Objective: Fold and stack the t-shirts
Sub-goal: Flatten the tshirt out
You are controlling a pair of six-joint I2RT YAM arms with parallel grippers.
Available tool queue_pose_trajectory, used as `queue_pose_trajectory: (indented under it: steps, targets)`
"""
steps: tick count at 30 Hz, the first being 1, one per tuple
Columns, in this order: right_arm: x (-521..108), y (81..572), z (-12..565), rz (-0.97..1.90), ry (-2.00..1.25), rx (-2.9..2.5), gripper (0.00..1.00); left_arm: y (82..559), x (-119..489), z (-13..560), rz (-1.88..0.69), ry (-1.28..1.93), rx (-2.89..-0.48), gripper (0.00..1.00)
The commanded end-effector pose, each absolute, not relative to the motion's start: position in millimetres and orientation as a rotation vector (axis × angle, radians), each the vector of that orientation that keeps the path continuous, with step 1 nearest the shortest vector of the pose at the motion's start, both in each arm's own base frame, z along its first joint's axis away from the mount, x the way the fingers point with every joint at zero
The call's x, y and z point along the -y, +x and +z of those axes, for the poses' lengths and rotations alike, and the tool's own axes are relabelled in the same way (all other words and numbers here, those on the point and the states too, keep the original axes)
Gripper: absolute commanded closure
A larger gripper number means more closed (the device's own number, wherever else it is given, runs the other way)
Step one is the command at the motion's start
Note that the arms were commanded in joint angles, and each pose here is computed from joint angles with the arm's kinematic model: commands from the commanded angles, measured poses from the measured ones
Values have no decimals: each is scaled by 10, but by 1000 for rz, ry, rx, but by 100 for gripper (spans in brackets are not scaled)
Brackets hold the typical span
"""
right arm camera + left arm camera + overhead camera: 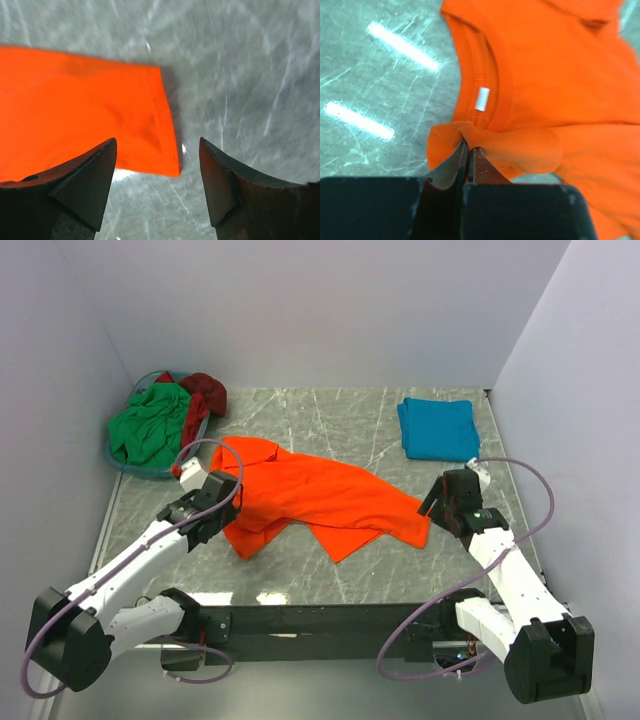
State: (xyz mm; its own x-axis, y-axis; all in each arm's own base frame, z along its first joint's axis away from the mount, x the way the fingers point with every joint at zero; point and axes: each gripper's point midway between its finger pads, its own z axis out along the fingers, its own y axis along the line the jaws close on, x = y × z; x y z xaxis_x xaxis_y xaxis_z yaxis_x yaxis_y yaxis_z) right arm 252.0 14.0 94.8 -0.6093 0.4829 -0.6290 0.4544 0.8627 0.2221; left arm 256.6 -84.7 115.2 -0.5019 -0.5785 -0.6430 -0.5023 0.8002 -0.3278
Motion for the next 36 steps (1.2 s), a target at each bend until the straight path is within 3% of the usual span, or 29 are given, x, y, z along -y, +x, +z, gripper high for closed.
queue_pose_trajectory:
  steps: [1, 11, 23, 36]
  targets:
    - [-211, 2385, 779, 102, 724, -2366, 27, 2584, 862, 1077, -133, -759, -2227, 99]
    - [-431, 2080, 409, 216, 713, -2512, 32, 2501, 1189, 1070, -421, -673, -2234, 99]
    - [-525, 2055, 257, 194, 676, -2559, 40, 2420, 1102, 1185, -456, -711, -2164, 99]
    - [-482, 2151, 177, -18, 677, -2557, 47, 2406, 1135, 1115, -479, -717, -2172, 99]
